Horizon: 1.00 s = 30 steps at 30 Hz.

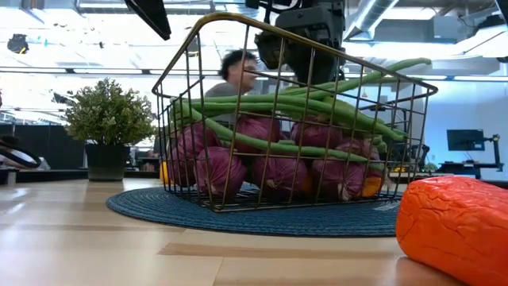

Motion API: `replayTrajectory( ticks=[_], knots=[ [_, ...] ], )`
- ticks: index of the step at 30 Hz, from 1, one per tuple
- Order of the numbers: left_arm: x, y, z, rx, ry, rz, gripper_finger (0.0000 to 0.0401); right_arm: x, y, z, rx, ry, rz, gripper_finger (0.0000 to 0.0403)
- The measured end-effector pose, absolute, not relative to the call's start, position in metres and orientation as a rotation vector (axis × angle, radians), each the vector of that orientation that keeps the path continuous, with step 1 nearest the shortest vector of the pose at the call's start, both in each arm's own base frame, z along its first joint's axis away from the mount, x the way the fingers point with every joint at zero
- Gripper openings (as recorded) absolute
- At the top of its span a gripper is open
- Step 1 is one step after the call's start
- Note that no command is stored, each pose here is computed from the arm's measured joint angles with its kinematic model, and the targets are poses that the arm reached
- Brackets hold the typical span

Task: Build produce basket
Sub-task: Put the green cucumber into the gold wire basket, then put the yellow starfruit into the gold wire basket

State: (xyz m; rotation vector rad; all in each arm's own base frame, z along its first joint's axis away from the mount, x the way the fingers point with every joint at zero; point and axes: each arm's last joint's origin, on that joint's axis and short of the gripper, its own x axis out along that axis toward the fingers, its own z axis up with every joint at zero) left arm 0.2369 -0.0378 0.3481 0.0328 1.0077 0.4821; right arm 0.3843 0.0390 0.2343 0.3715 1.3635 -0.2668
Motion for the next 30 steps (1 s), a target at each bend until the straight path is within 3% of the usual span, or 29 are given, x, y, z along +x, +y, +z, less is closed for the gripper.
replayTrajectory(
  ticks=[3, 9, 13, 17, 26, 30],
  knots=[
    [0.237, -0.038, 0.348, 0.032, 1.008, 0.481, 0.0176, 0.384, 0.041, 0.235, 0.364, 1.36, -0.26, 0.0141],
    [0.237, -0.038, 0.348, 0.032, 1.008, 0.481, 0.0176, 0.383, 0.042, 0.235, 0.402, 1.365, -0.276, 0.0313],
    [0.237, -0.038, 0.348, 0.031, 1.009, 0.48, 0.0176, 0.383, 0.043, 0.24, 0.417, 1.367, -0.294, 0.0367],
    [0.237, -0.038, 0.348, 0.033, 1.009, 0.478, 0.0176, 0.387, 0.047, 0.262, 0.387, 1.323, -0.296, 0.0368],
    [0.242, -0.024, 0.345, 0.122, 1.062, 0.458, 0.0176, 0.369, 0.047, 0.348, 0.261, 1.277, -0.382, 0.0316],
    [0.24, -0.004, 0.335, 0.09, 1.08, 0.601, 0.0176, 0.358, 0.043, 0.386, 0.251, 1.193, -0.404, 0.031]
  ],
)
